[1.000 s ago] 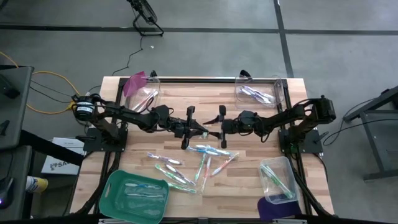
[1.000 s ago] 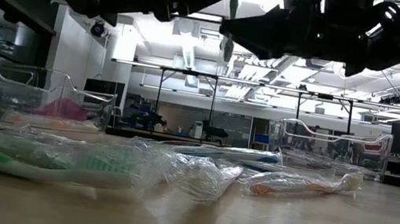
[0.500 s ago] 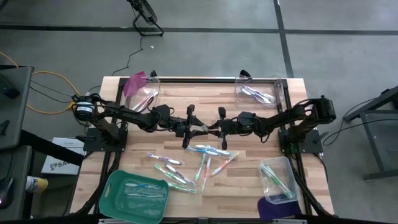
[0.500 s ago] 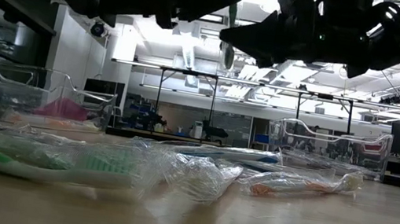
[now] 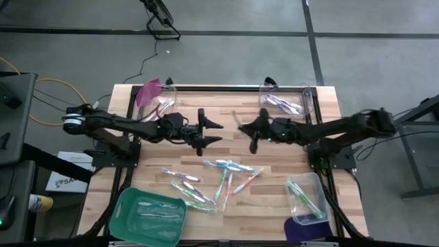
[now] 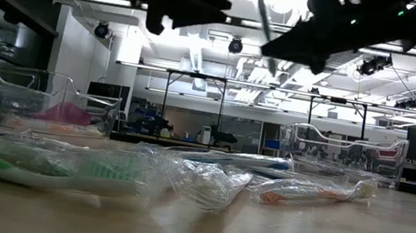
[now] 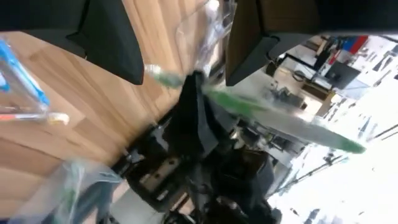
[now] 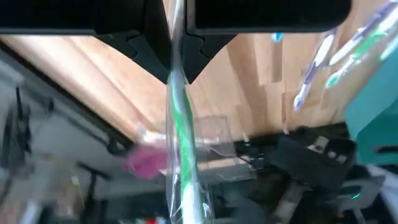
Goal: Pick & Place Toothbrushes
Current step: Put the green toothbrush into the white bin
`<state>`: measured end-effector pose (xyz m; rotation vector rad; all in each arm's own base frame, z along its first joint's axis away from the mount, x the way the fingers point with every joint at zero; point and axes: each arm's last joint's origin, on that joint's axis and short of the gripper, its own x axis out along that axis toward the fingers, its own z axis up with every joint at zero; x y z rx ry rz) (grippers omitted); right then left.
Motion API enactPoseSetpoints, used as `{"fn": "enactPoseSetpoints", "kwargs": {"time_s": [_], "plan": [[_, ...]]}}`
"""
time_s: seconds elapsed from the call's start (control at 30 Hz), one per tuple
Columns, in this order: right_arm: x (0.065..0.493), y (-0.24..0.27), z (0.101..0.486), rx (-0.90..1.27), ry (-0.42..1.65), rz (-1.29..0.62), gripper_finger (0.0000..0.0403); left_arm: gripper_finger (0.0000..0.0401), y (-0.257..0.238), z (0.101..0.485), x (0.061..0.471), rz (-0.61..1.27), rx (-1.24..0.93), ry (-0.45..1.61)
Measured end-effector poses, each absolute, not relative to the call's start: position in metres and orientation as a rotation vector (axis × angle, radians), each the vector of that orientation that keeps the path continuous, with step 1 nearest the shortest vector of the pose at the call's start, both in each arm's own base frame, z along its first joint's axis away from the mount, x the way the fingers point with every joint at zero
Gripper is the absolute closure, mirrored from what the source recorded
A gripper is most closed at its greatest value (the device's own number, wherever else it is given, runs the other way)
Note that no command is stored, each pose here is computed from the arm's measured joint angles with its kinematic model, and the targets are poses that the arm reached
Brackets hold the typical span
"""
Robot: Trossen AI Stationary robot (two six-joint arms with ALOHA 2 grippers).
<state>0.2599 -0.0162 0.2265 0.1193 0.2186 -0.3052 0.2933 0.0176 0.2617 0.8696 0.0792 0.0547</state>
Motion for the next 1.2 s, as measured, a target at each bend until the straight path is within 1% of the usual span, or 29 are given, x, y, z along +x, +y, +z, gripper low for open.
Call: {"fn": "enactPoseSetpoints", "kwargs": {"time_s": [0.13,0.27,0.47,0.67,0.8,0.93,1.2], "plan": [[0.234,-0.012,0.241,0.253,0.262,-0.324,0.0389,0.018,0.018,0.268,0.284,0.05,0.885,0.12],[0.207,-0.002,0.252,0.409,0.303,-0.303,0.039,0.018,0.017,0.269,0.28,0.037,0.884,0.148],[0.175,0.017,0.258,0.69,0.424,-0.15,0.039,0.018,0.018,0.269,0.279,0.052,0.906,0.159],[0.161,0.036,0.259,0.934,0.548,0.003,0.039,0.018,0.018,0.269,0.279,0.052,0.913,0.159],[0.157,0.048,0.255,1.082,0.676,0.058,0.039,0.018,0.018,0.269,0.279,0.054,0.911,0.156],[0.149,0.059,0.248,1.202,0.861,0.065,0.039,0.018,0.018,0.269,0.279,0.054,0.911,0.156],[0.128,0.08,0.237,1.381,1.192,-0.016,0.039,0.018,0.018,0.269,0.279,0.051,0.91,0.161]]}}
